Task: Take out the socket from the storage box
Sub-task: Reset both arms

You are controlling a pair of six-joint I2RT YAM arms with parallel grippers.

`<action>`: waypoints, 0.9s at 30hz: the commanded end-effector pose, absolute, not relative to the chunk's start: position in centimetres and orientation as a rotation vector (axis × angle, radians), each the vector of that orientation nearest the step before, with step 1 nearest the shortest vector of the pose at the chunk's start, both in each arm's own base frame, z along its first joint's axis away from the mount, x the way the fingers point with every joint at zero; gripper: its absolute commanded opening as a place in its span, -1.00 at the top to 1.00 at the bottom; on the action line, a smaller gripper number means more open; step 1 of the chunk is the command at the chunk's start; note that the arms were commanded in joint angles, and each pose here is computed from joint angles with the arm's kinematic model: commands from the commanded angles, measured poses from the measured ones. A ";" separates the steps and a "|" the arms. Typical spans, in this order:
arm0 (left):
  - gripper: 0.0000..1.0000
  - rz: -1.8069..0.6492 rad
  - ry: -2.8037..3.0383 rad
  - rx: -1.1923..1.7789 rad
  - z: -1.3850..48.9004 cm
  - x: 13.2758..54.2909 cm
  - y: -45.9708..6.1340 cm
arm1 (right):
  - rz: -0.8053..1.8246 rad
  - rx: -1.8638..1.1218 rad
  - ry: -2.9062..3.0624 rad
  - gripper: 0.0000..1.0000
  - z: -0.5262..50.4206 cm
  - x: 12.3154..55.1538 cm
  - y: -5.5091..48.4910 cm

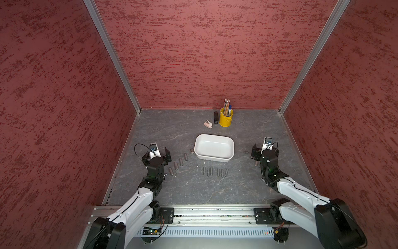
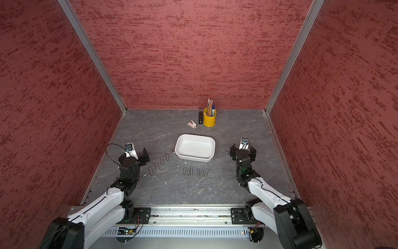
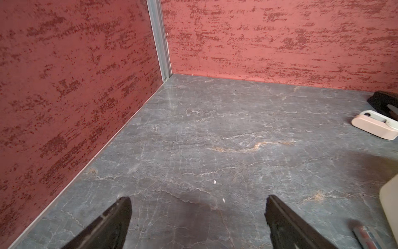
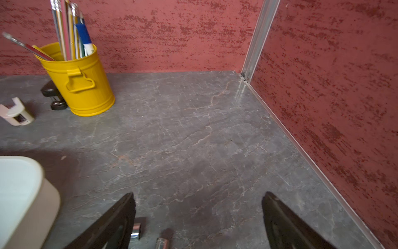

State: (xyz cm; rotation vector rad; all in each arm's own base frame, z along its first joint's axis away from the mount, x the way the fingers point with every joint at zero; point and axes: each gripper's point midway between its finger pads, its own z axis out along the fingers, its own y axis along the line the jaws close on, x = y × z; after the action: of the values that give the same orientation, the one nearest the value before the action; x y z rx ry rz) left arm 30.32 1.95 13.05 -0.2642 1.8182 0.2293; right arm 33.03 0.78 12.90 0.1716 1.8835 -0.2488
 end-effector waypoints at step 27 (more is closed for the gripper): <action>-0.99 -0.064 1.827 -0.066 11.5 40.2 0.6 | -0.058 0.113 1.786 -0.97 11.9 40.2 -0.9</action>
State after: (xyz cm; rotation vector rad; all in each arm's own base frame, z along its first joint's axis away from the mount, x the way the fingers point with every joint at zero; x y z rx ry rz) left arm 40.37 1.23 12.07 -0.0800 1.7943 -0.0190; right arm 40.28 -1.48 12.28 0.1261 1.7714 -0.1063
